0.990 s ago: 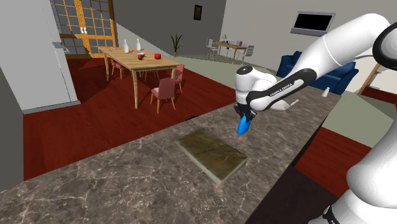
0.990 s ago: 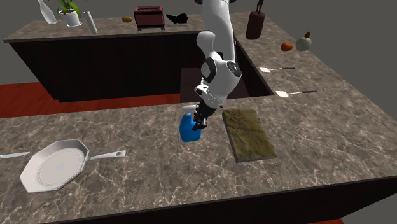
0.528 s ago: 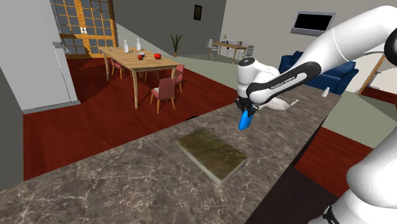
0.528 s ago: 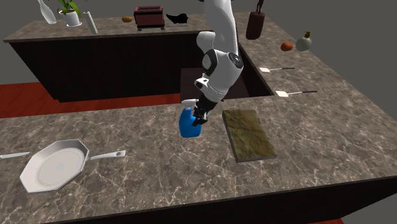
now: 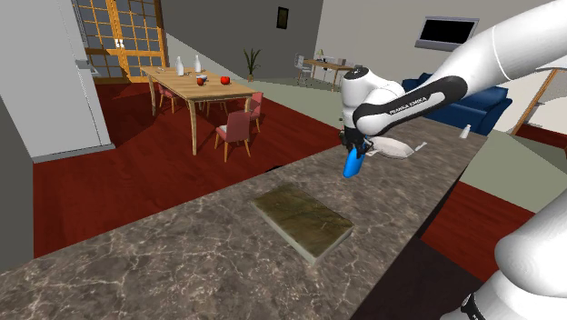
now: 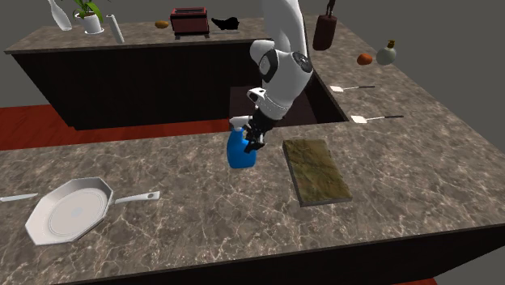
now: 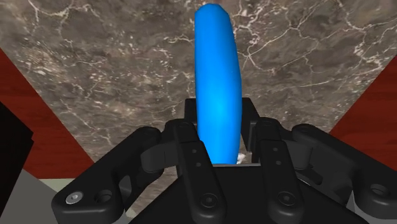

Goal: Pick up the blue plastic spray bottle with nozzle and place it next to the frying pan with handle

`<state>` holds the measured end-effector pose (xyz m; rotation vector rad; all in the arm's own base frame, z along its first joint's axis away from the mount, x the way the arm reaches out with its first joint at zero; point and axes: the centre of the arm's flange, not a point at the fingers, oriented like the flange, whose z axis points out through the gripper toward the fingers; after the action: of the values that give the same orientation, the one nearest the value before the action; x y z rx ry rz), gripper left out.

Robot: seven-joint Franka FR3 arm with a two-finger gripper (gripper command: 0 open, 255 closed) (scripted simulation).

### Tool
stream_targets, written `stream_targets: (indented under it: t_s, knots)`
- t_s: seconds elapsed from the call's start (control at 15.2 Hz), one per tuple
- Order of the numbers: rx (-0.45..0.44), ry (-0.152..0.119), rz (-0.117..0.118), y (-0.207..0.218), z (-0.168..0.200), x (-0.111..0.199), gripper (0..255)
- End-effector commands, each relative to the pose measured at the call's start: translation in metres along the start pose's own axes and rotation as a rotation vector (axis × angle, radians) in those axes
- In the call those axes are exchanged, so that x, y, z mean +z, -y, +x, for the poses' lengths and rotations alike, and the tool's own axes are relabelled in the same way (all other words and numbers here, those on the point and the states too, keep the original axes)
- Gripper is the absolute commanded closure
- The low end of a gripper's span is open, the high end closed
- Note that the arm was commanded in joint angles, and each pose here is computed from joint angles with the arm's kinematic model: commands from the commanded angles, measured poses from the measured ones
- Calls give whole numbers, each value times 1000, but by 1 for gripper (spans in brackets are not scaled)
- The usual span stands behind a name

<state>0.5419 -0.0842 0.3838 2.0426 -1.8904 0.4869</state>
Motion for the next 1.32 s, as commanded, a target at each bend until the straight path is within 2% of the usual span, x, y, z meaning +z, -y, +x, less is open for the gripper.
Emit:
stream_targets:
  t_s: [0.0,1.25]
  knots:
    - [0,0,0,0,5,-9,255]
    - [0,0,0,0,51,-99,255]
